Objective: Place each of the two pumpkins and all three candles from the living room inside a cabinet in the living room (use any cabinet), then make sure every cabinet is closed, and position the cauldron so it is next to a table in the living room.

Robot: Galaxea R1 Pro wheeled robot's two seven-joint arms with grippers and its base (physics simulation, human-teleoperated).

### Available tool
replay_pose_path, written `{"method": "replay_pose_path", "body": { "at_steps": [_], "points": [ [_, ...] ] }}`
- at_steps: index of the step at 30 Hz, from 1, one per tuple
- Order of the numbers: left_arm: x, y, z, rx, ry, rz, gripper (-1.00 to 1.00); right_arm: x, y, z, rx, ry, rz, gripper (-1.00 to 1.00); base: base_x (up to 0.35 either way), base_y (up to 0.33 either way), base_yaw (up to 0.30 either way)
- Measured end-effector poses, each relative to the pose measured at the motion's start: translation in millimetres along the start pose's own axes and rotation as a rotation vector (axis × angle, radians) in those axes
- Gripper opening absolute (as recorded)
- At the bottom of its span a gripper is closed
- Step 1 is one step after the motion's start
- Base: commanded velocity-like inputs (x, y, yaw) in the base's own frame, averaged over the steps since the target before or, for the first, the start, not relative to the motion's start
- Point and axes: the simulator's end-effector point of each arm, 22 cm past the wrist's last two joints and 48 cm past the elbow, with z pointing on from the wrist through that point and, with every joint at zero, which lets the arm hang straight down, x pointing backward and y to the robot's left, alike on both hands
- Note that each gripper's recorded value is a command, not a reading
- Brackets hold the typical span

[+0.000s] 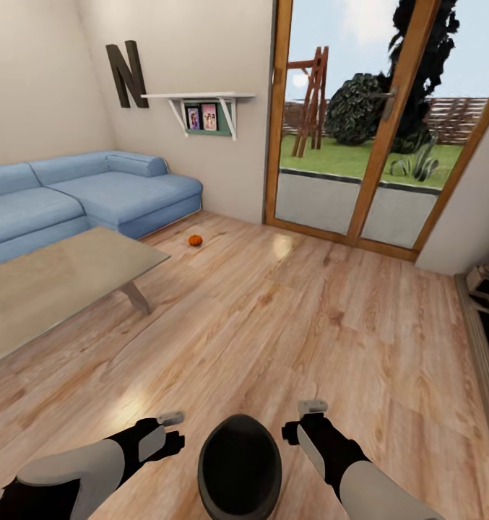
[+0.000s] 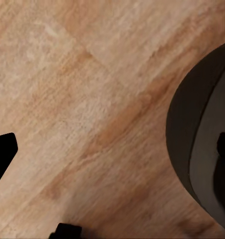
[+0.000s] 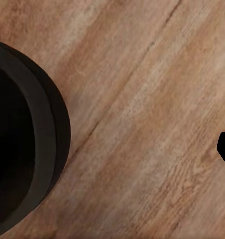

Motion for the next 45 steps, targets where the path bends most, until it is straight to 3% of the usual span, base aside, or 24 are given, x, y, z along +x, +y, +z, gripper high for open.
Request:
{"method": "replay_pose_path", "body": {
  "at_steps": [7,8,14,21,30,35,45],
  "points": [
    [8.7,-33.2,-3.0,0.04,0.009,0.019,1.0,8.6,22.0,-1.2,-0.105,0.039,-0.009,1.0,0.29,0.0,0.0],
    [13.0,-47.3,-4.6,0.058,0.014,0.027,1.0,9.9,27.6,-1.9,-0.122,0.043,-0.014,1.0,0.258,0.0,0.0],
    [18.3,-53.9,-5.0,0.071,0.023,0.029,1.0,10.7,28.4,-1.8,-0.125,0.045,-0.016,1.0,0.061,0.0,0.0],
    [34.1,-80.3,-1.9,0.125,0.047,0.047,1.0,15.1,28.6,5.7,-0.125,0.045,-0.016,1.0,0.0,0.0,0.0],
    [42.9,-82.4,15.5,0.129,0.05,0.048,1.0,29.9,35.0,21.3,-0.137,0.067,-0.02,1.0,0.0,0.0,0.0],
    [47.6,-81.8,25.7,0.129,0.051,0.047,1.0,45.2,55.0,26.4,-0.227,0.11,-0.025,1.0,0.0,0.0,0.0],
    [57.2,-81.3,46.2,0.129,0.049,0.046,1.0,59.5,55.6,46.0,-0.226,0.116,-0.024,1.0,0.0,0.0,0.0]
  ]
}}
